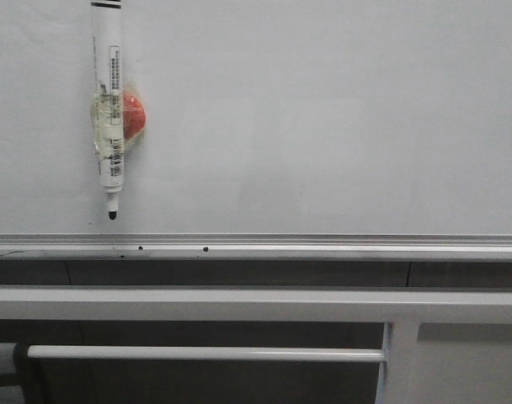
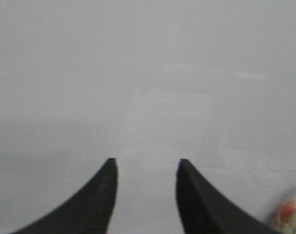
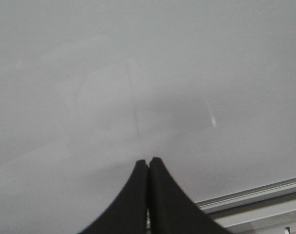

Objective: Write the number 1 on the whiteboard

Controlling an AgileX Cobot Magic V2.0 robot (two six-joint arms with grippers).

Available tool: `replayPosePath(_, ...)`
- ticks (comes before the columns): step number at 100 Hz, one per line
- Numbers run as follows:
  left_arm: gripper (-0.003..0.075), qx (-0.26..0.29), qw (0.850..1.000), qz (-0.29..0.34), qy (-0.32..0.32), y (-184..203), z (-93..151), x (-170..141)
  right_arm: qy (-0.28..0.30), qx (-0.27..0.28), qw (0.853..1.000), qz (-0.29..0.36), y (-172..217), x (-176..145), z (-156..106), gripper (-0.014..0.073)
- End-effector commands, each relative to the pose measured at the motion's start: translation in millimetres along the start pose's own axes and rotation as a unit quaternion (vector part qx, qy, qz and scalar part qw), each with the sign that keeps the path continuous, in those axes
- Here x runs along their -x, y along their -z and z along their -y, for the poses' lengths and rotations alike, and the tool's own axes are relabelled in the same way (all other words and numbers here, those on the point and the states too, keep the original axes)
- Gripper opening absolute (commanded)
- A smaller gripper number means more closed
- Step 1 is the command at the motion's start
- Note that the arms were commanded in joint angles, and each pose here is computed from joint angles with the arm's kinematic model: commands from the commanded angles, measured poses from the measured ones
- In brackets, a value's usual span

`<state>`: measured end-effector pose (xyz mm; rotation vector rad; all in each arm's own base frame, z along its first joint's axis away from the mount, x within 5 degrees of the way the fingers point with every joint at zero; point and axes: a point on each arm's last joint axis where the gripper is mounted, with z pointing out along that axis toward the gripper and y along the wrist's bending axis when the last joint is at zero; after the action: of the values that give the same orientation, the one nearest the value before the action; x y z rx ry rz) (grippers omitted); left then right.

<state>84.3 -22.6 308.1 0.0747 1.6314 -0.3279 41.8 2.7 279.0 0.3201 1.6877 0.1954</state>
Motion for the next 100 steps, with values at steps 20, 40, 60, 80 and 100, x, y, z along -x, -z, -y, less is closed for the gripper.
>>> replayPosePath(20,0.0619,-0.07,0.997,0.022,0.0,-8,11,-7,-0.004,0.006,1.0,0.03,1,14,-4,-0.0064)
replayPosePath(40,0.0619,-0.092,0.995,-0.012,0.021,-20,16,-27,-0.004,0.005,1.0,0.025,1,13,-4,-0.0063)
replayPosePath(60,0.0619,-0.118,0.992,-0.053,0.007,-29,24,-39,0.005,0.002,1.0,0.023,1,13,-3,-0.0064)
replayPosePath(80,0.0619,-0.134,0.989,-0.049,0.029,-39,32,-50,0.012,-0.002,1.0,0.024,1,13,-3,-0.0064)
replayPosePath(100,0.0619,-0.162,0.986,-0.046,0.013,-52,49,-65,0.014,-0.003,1.0,0.023,1,13,-3,-0.0064)
